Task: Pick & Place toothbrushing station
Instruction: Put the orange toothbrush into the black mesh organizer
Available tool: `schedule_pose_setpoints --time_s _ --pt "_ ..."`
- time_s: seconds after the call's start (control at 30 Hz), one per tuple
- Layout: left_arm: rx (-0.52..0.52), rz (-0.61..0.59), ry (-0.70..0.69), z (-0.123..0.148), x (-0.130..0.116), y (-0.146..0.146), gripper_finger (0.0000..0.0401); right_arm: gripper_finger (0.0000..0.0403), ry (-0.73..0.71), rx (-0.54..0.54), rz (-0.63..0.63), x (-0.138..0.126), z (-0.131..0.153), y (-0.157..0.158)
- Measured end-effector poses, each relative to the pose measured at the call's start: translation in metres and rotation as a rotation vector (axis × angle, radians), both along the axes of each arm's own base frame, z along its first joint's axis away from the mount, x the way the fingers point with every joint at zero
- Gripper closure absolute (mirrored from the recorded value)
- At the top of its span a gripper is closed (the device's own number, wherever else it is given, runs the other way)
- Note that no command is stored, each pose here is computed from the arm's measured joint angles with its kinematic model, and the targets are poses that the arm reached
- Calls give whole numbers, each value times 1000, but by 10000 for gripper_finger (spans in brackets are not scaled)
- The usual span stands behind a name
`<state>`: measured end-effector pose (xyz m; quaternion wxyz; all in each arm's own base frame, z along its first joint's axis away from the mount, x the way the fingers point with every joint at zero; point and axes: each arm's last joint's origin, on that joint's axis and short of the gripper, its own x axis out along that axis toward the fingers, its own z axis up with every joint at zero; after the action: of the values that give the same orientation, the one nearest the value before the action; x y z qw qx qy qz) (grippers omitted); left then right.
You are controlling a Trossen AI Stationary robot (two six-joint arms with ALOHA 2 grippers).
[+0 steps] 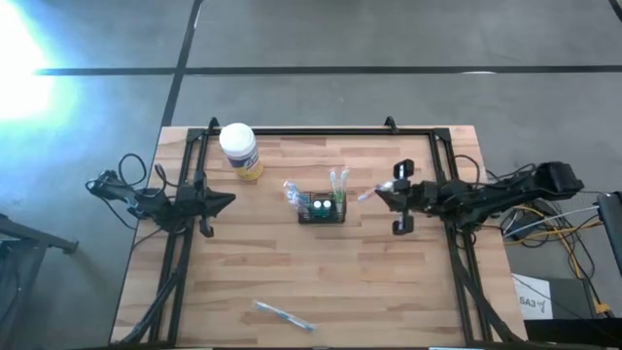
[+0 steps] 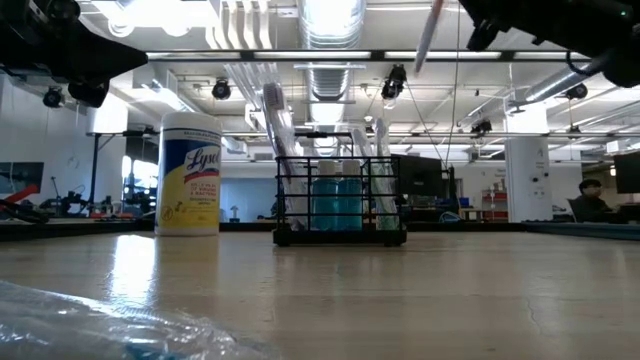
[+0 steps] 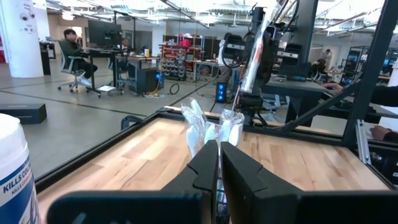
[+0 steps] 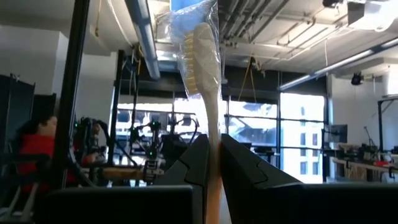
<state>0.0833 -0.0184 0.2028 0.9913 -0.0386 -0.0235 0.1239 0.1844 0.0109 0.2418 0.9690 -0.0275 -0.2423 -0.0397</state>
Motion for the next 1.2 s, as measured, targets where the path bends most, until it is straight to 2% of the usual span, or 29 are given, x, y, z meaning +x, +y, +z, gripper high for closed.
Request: schedule_pose_setpoints --time_s 0.23,0.43,0.93,1.2 --pt "-7 -1 -2 0 0 0 378 380 69 26 -19 32 -5 2" --pt "-16 -2 -4 0 0 0 378 380 88 64 -24 46 -13 2" --pt "-22 -3 8 -5 1 -1 378 380 192 147 -117 61 -60 0" --pt "-23 -3 8 -5 1 -1 378 380 282 189 -217 68 -87 -2"
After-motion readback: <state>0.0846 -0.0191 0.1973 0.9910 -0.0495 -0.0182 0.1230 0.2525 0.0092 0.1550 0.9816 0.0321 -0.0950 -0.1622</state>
